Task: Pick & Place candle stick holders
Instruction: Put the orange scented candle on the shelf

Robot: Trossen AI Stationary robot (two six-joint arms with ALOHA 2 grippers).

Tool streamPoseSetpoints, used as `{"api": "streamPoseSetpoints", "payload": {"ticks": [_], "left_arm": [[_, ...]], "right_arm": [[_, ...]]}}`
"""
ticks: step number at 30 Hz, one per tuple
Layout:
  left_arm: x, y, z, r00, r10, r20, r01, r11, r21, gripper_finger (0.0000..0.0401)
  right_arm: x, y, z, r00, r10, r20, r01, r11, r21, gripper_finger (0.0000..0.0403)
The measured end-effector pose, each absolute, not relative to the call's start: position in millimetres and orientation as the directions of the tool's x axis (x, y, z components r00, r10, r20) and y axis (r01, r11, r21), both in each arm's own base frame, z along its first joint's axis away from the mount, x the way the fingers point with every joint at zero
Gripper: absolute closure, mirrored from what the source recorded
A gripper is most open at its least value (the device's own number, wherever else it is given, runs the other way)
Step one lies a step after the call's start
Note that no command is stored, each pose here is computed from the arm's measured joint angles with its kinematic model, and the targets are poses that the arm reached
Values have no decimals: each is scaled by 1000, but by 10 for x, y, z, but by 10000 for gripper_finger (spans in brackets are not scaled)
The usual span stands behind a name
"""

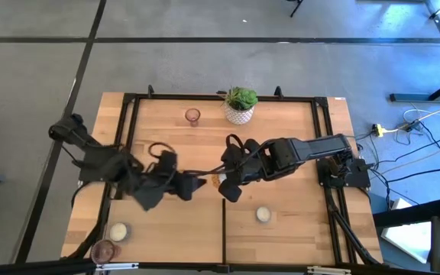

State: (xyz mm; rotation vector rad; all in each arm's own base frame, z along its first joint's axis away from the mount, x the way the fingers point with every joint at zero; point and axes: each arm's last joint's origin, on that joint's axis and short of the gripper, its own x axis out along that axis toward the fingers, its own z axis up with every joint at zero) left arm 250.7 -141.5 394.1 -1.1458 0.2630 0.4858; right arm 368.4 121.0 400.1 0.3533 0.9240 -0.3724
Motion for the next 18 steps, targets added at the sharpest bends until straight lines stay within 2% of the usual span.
{"api": "streamPoseSetpoints", "payload": {"ticks": [11,18], "left_arm": [[2867,-1263,3532,929,136,-344,-369,259,-893,129],[2929,-1191,3548,944,131,-303,-328,281,-902,129]], "right_arm": [[3651,1277,3997,548,-172,-819,462,878,124,403],[3645,1272,3999,545,-177,-819,469,875,123,403]]}}
